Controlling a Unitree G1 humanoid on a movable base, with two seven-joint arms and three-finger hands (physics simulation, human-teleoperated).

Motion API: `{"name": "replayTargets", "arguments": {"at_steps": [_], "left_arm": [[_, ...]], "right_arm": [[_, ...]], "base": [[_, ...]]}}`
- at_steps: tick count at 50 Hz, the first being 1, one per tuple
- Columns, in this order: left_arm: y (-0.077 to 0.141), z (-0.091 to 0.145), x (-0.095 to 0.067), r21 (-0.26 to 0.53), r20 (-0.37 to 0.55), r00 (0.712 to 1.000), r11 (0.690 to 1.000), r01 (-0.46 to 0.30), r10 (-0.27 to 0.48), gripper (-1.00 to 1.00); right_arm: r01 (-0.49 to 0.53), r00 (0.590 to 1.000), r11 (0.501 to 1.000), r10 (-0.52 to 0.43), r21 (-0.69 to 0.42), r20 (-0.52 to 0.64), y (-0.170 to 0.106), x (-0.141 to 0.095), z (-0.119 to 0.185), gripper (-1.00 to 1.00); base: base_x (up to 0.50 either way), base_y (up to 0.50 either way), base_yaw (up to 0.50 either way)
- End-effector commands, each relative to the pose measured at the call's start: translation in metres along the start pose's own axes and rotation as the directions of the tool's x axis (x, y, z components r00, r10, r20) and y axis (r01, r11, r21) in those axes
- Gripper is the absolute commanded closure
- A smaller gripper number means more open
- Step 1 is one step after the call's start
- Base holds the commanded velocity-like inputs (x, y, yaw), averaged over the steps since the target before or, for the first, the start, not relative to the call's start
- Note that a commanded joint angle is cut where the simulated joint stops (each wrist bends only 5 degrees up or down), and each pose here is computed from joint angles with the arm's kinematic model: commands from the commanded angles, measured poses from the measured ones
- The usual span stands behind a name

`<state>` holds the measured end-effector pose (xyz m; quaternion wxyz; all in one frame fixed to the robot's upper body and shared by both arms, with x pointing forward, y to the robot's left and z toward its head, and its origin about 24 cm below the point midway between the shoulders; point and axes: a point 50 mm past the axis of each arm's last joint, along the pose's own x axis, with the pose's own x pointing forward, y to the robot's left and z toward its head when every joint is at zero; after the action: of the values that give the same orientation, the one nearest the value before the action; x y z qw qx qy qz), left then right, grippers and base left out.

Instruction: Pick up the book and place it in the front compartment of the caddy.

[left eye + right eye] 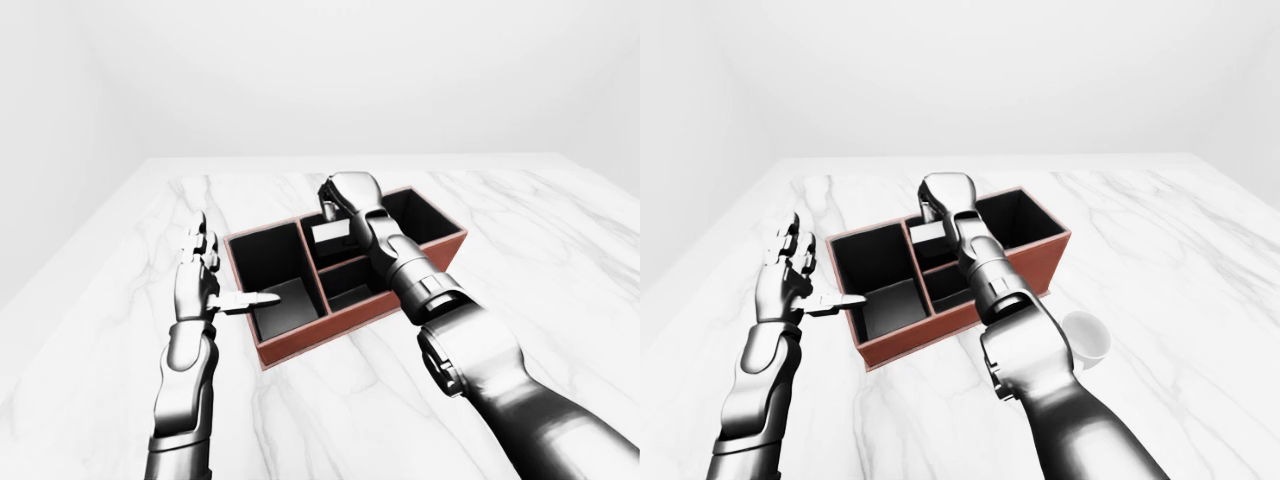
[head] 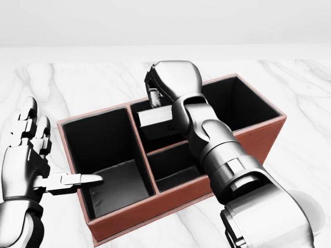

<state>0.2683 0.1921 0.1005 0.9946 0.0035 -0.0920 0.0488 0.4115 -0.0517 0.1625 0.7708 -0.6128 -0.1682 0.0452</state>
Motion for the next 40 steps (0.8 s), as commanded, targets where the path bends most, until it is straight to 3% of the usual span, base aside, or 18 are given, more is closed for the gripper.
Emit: {"name": "replayTargets", "arguments": {"at_steps": [1,37,38,39,40], "left_arm": [[0.0,0.003,0.0,0.002,0.012,1.0,1.0,-0.001,0.001,-1.0],[0.001,0.008,-0.001,-0.005,0.034,0.999,1.0,-0.008,0.008,-1.0],[0.001,0.008,-0.001,-0.005,0.035,0.999,1.0,-0.008,0.008,-1.0],[0.001,0.008,-0.002,-0.004,0.033,0.999,1.0,-0.007,0.007,-1.0],[0.001,0.008,-0.001,-0.005,0.035,0.999,1.0,-0.007,0.007,-1.0]], "right_arm": [[0.067,0.998,0.998,-0.067,-0.008,0.0,-0.007,0.001,0.0,1.0],[0.067,0.998,0.997,-0.066,-0.045,0.022,0.002,-0.001,0.006,1.0],[0.107,0.994,0.992,-0.105,-0.064,0.035,-0.001,-0.001,0.007,0.27],[0.102,0.994,0.992,-0.099,-0.08,0.042,-0.001,-0.001,0.007,-1.0],[0.109,0.993,0.99,-0.105,-0.089,0.047,0.001,-0.001,0.007,-1.0]], "base": [[0.0,0.0,0.0],[0.0,0.0,0.0],[0.0,0.0,0.0],[0.0,0.0,0.0],[0.0,0.0,0.0]]}}
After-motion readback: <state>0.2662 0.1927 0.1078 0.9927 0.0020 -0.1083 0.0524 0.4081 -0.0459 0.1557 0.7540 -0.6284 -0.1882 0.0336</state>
